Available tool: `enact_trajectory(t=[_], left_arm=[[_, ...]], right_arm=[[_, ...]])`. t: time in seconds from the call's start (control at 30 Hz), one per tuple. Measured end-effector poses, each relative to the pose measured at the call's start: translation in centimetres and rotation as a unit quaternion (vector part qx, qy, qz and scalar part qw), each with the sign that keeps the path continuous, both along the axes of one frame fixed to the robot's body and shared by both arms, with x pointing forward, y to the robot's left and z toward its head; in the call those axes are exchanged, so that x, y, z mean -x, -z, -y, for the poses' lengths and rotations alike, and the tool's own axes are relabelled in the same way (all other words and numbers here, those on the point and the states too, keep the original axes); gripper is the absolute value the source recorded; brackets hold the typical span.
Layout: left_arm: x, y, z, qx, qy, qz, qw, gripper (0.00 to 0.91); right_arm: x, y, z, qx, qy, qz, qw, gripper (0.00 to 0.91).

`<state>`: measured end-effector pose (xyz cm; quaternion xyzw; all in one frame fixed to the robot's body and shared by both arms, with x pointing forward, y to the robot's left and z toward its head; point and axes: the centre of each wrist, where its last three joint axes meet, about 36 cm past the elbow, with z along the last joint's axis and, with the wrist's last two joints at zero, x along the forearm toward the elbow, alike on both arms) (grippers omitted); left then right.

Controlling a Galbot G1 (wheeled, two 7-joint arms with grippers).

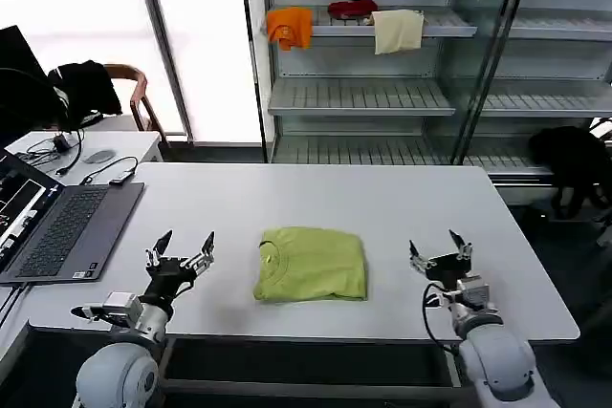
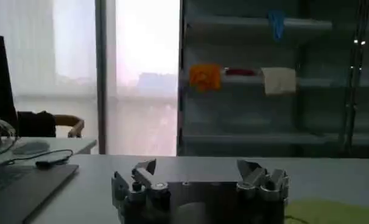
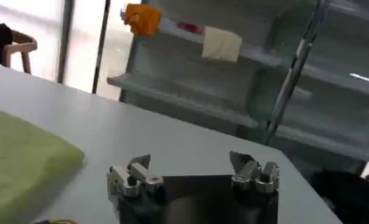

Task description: Fold and organize the clothes.

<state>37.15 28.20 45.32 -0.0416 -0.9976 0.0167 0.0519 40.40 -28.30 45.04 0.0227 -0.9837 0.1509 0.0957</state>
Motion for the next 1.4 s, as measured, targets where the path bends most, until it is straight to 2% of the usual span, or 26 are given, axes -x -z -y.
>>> enact_trajectory(t=[0.2, 0.37, 0.6, 0.9, 1.07, 1.4], left_arm=[[0.1, 0.2, 0.0, 0.016, 0.011, 0.001, 1.000, 0.907], [0.0, 0.3, 0.0, 0.026, 0.015, -0.001, 1.000, 0.907], [-0.2, 0.8, 0.0, 0.042, 0.015, -0.013, 0.999, 0.907], [-0.4, 1.8, -0.5, 0.063, 0.006, -0.020, 0.998, 0.907], [-0.6, 2.1, -0.5, 0.073, 0.002, -0.016, 0.997, 0.907], [-1.0, 1.4, -0.3, 0.078, 0.001, -0.006, 0.997, 0.907]], right_arm=[[-0.2, -0.7, 2.5, 0.013, 0.010, 0.009, 1.000, 0.907], [-0.2, -1.4, 3.9, 0.010, 0.006, 0.009, 1.000, 0.907], [-0.3, -2.3, 4.8, -0.017, -0.014, 0.009, 1.000, 0.907], [-0.5, -2.0, 4.7, -0.051, -0.021, 0.009, 0.998, 0.907], [-0.7, -2.1, 4.8, -0.061, -0.024, 0.008, 0.998, 0.907], [-0.7, -2.6, 4.3, -0.076, -0.022, 0.006, 0.997, 0.907]])
